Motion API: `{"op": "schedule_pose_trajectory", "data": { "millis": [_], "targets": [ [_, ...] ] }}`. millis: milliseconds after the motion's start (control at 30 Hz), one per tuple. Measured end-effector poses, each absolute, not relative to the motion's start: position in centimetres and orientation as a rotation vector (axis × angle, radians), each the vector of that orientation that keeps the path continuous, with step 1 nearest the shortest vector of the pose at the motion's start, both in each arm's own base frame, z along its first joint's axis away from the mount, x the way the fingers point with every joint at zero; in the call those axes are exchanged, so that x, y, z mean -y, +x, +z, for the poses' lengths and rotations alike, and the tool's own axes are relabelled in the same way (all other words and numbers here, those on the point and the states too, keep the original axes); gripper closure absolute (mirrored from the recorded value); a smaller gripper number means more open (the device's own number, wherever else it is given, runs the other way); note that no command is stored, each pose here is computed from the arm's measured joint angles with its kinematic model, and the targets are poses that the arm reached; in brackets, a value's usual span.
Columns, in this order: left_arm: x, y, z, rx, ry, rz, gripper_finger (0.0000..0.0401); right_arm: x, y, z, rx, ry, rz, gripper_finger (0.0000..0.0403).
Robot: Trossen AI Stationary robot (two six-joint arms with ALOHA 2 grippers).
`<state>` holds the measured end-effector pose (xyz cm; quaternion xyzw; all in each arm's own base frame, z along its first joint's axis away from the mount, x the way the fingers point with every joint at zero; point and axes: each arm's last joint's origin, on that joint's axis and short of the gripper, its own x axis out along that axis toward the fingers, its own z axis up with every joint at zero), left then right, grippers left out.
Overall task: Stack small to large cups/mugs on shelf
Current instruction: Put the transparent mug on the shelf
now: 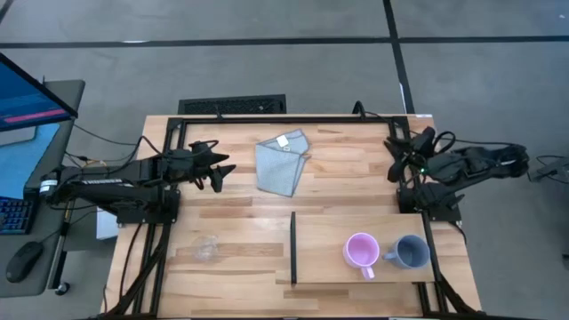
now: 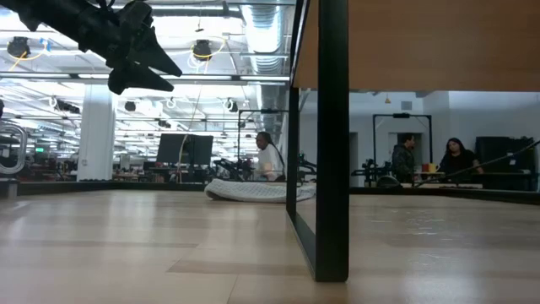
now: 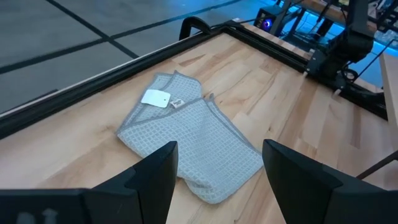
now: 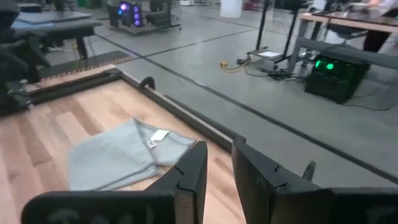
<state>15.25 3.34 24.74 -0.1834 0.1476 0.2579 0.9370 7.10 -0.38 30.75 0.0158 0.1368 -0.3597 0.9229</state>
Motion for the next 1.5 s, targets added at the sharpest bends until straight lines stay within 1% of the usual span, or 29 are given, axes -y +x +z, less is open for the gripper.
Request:
{"op": "schedule_pose_trajectory", "data": {
  "millis": [167,500,633,867,1100,1167,1233,1400,1433,1500],
  "targets": [
    [-3.3,15.3,24.8,-0.302,-0.374,0.527,0.0175,0.4,6.7,29.4,-0.271,0.055,-0.704,0.0306],
    [-3.3,15.3,24.8,-0.303,-0.37,0.526,0.0175,0.6,7.3,28.2,-0.107,0.007,-0.642,0.0306],
    [-3.3,15.3,24.8,-0.304,-0.364,0.526,0.0175,1.1,7.6,28.2,-0.084,-0.008,-0.671,0.0306],
    [-3.4,15.3,24.8,-0.303,-0.361,0.53,0.0175,2.1,8.4,27.7,-0.106,0.024,-0.622,0.0306],
    [-3.4,15.2,24.8,-0.303,-0.362,0.532,0.0175,3.1,9.2,26.5,-0.137,0.06,-0.631,0.0306],
    [-3.4,15.2,24.8,-0.303,-0.363,0.532,0.0175,3.3,9.2,26.4,-0.144,0.064,-0.633,0.0313],
    [-3.4,15.2,24.8,-0.303,-0.363,0.532,0.0175,3.5,9.2,26.3,-0.145,0.068,-0.645,0.0328],
    [-3.4,15.2,24.7,-0.303,-0.363,0.532,0.0175,3.7,9.1,26.3,-0.141,0.083,-0.663,0.0388],
    [-3.4,15.2,24.8,-0.303,-0.363,0.532,0.0175,3.7,9.1,26.3,-0.141,0.084,-0.663,0.0394],
    [-3.4,15.2,24.8,-0.305,-0.357,0.531,0.0175,3.6,9.1,26.3,-0.137,0.094,-0.662,0.039]
  ]
}}
